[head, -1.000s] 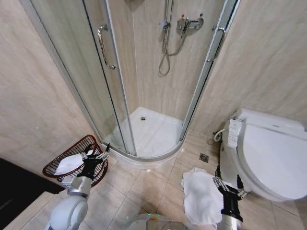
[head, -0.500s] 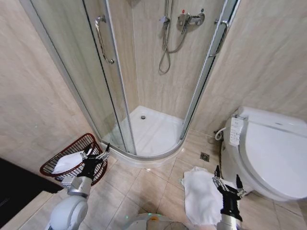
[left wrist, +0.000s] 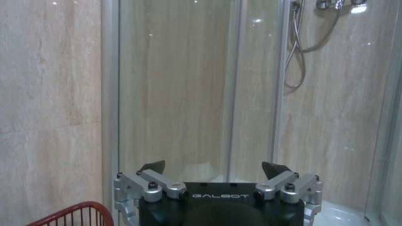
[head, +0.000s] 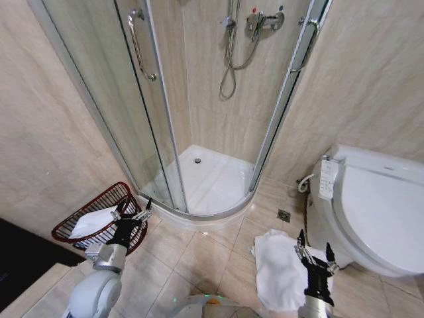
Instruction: Discard the used towel into the hamper.
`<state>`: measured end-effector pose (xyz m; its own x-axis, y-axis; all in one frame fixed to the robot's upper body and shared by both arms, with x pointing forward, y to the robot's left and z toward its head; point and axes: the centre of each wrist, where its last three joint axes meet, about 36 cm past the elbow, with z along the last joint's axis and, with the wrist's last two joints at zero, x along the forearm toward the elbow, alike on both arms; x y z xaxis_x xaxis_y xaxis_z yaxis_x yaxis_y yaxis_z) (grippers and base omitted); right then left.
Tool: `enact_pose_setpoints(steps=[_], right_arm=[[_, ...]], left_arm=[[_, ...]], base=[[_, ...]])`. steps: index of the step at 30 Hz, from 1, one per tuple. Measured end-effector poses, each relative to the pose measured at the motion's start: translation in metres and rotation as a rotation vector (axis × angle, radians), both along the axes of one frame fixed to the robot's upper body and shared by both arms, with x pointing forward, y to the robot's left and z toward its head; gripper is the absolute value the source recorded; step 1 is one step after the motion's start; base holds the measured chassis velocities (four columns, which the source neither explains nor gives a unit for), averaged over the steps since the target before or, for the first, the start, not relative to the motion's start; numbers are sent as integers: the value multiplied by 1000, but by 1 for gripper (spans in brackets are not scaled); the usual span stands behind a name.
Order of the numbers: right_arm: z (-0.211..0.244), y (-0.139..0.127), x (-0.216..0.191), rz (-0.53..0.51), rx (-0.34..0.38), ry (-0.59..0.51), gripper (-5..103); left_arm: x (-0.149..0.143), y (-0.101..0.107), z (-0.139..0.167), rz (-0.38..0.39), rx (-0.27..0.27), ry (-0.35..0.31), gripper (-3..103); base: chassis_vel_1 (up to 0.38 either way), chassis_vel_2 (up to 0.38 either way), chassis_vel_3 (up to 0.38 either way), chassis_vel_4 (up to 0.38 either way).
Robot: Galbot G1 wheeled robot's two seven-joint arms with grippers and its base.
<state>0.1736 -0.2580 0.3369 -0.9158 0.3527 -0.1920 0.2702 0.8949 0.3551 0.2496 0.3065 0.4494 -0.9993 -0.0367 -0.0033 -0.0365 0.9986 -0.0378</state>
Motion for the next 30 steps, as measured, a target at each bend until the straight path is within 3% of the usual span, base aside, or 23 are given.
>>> enact_pose_setpoints(steps=[17,24,30], right_arm=[[-8,-4,3,8,10,12,100],[-8,-35,15,-50,102,29,100],[-19,-46,14,-68,113,55,100]], left_arm=[[0,0,0,0,0,0,100],[0,0,0,0,0,0,100],[0,0,0,0,0,0,100]], base=[[0,0,0,0],[0,0,0,0],[0,0,0,0]])
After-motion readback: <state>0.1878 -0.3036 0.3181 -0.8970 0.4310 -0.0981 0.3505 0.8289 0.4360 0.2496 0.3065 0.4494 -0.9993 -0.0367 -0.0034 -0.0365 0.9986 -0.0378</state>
